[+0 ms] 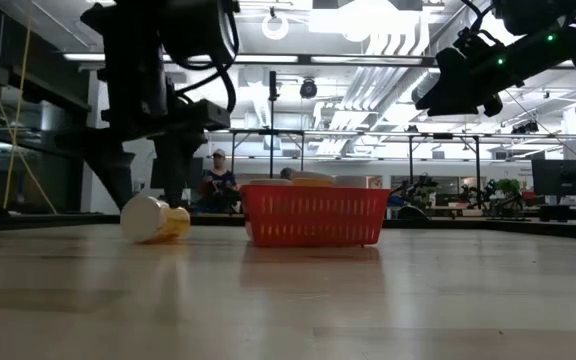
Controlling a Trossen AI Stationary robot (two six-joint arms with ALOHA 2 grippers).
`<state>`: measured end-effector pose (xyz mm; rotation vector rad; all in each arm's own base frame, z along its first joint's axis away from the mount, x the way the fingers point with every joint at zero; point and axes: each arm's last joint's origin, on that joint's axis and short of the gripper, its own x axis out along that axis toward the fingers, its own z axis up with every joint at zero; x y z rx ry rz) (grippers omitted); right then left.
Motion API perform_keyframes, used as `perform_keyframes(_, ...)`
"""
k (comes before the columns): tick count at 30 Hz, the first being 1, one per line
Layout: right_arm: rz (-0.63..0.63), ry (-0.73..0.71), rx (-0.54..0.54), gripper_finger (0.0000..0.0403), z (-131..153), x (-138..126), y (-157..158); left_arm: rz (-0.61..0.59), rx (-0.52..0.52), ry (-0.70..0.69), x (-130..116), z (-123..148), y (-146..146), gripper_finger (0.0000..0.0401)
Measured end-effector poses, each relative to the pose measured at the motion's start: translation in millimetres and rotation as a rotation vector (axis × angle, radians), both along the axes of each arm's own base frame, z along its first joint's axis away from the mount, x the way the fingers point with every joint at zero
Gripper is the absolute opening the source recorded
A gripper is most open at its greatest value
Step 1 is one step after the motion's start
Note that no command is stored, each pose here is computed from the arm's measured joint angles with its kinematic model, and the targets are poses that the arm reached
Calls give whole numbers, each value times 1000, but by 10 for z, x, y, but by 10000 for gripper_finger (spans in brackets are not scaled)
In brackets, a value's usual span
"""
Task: Pick and place pill bottles into a basket
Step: Put the orange medicine bottle into the bin
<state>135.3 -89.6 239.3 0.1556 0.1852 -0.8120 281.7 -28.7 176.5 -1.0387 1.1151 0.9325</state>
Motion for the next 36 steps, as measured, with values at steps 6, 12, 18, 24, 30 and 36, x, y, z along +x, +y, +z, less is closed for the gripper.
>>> perform_keyframes(6,9,32,-30,200,-1,0,-1,-4,-24,27,54,-126,-14,317)
perform_keyframes(12,9,32,-30,200,0,-1,-1,-2,-14,53,89,-233,-16,317)
perform_keyframes(18,7,33,-30,201,-1,-1,-1,-1,-10,56,128,-299,-19,317)
perform_keyframes(24,5,34,-31,200,-1,-1,-2,-2,-12,62,129,-309,-20,310)
perform_keyframes(30,9,46,-43,200,-1,-1,-1,-20,-25,79,115,-314,-21,268)
perform_keyframes(36,9,46,-42,201,-2,-1,-2,-40,-33,83,112,-316,-24,251)
